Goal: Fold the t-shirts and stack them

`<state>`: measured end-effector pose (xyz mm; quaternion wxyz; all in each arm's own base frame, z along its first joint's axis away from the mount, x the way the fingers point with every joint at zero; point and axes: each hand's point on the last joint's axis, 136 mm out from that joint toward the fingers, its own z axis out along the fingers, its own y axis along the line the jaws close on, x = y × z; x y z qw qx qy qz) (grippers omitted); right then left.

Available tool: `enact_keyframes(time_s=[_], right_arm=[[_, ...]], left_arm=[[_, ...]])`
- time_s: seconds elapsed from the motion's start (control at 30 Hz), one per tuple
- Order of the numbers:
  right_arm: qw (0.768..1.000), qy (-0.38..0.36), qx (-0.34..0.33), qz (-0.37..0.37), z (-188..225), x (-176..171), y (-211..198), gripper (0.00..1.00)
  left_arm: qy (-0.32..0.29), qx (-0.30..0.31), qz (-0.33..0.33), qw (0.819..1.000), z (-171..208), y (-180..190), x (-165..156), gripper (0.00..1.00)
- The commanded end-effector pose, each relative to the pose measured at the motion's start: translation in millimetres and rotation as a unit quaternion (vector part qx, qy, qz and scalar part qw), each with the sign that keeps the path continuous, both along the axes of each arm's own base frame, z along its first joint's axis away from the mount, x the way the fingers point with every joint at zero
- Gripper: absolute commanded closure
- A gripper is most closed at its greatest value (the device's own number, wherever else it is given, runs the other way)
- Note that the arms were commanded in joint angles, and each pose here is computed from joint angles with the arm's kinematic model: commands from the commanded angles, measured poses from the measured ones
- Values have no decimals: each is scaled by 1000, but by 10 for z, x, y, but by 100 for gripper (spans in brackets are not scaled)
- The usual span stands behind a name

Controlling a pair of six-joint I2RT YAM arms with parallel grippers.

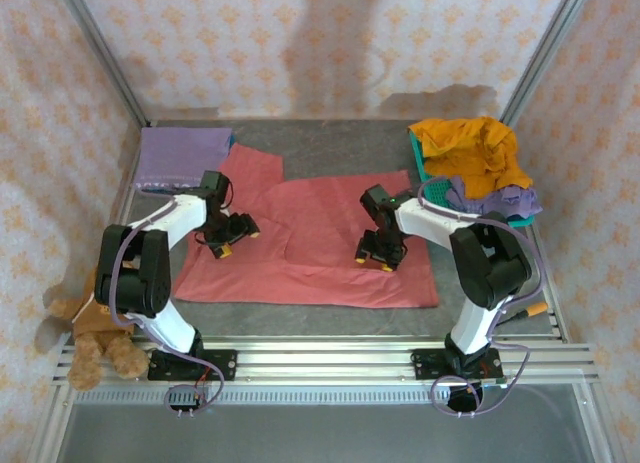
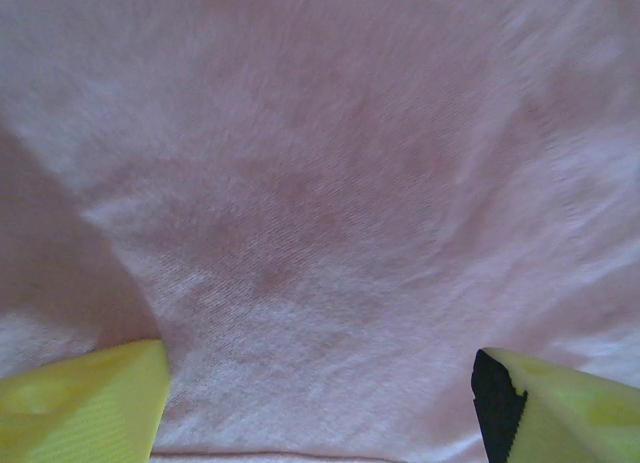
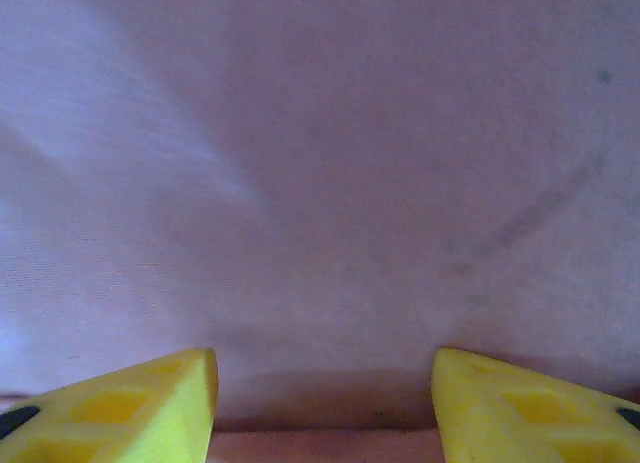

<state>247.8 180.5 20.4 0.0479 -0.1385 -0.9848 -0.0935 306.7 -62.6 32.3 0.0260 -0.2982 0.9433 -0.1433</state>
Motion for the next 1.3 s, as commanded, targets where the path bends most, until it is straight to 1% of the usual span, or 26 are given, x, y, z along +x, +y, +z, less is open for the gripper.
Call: enact_keyframes(time_s=[0.0, 0.17, 0.3, 0.4, 0.5, 0.6, 0.73, 0.83, 0.97, 1.1, 1.17, 1.27], right_arm=[[1000, -3, -3, -13, -8, -84, -61, 41], [1000, 19, -13, -19, -121, -314, -176, 41], [999, 31, -16, -27, -157, -486, -260, 41], [999, 30, -16, -29, -114, -564, -288, 41], [1000, 14, -13, -23, 0, -539, -289, 41], [1000, -16, -6, -12, 214, -405, -248, 41], [998, -60, 8, 3, 531, -177, -154, 41], [996, -86, 4, 17, 676, -20, -143, 41], [994, -99, -14, 34, 737, 136, -180, 41], [993, -108, -26, 47, 815, 272, -197, 42], [992, -111, -25, 49, 839, 306, -200, 42], [992, -111, -26, 49, 843, 326, -221, 42]], left_arm=[[1, -1, 4, 1000, -110, -49, -29, 20], [17, -5, 5, 1000, -250, -133, -239, 20], [22, -1, 8, 1000, -319, -131, -381, 20], [24, -7, 1, 1000, -288, -158, -417, 20], [8, -3, -7, 1000, -133, -156, -347, 20], [-21, 17, -22, 999, 151, -113, -135, 20], [-54, 67, -53, 995, 571, -6, 266, 20], [-64, 93, -83, 990, 747, 35, 587, 20], [-69, 126, -107, 984, 816, 87, 1036, 23], [-67, 166, -130, 975, 707, 157, 1487, 27], [-64, 187, -140, 970, 664, 198, 1676, 30], [-81, 207, -147, 964, 627, 226, 1988, 36]])
